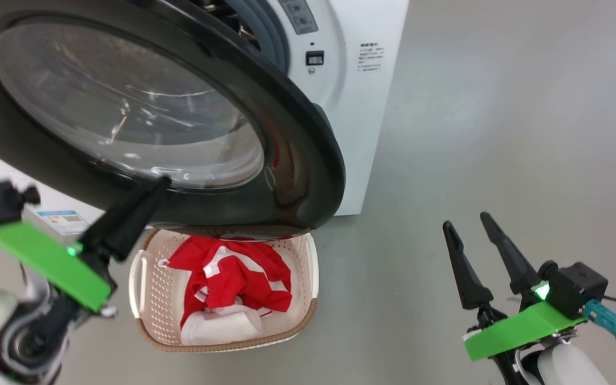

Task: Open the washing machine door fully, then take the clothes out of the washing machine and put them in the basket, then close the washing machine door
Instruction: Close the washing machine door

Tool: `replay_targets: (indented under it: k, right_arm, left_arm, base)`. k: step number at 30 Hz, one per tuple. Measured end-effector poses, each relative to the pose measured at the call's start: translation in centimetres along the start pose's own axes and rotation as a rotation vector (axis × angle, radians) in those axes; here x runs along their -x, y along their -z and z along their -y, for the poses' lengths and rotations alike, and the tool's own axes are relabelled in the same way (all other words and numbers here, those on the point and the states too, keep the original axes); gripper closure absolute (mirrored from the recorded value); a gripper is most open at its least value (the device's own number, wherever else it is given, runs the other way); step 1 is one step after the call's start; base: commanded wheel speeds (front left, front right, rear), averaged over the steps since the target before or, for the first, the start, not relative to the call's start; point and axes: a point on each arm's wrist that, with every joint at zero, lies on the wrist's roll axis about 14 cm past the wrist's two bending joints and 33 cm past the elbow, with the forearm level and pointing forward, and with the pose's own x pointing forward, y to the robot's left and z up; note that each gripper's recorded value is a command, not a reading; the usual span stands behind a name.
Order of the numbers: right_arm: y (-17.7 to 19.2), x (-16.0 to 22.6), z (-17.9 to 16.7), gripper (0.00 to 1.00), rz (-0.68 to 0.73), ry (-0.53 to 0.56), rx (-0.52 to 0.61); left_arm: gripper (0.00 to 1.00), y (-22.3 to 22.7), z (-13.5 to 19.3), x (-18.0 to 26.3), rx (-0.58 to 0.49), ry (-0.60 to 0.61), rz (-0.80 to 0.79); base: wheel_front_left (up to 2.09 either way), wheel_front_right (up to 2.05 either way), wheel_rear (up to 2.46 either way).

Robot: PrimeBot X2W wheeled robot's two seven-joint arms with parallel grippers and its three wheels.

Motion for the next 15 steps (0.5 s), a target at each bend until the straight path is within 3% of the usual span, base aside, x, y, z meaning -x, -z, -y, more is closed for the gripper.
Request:
replay_targets:
  k: [2,15]
  right_arm:
    - [0.3,0.2,-0.2,0.00,-0.009,-0.006,-0.001]
    - [0.6,0.8,-0.3,0.00,-0.026,-0.020,0.017]
  left_arm:
    - [0.00,0.5,-0.8,1.0,0.013,-0.030,0.018]
    - [0.00,5.8,-6.9,7.4,0.081,-0.257,0.081]
  base:
    - [0.00,0.00,0.00]
    - [0.00,0.00,0.00]
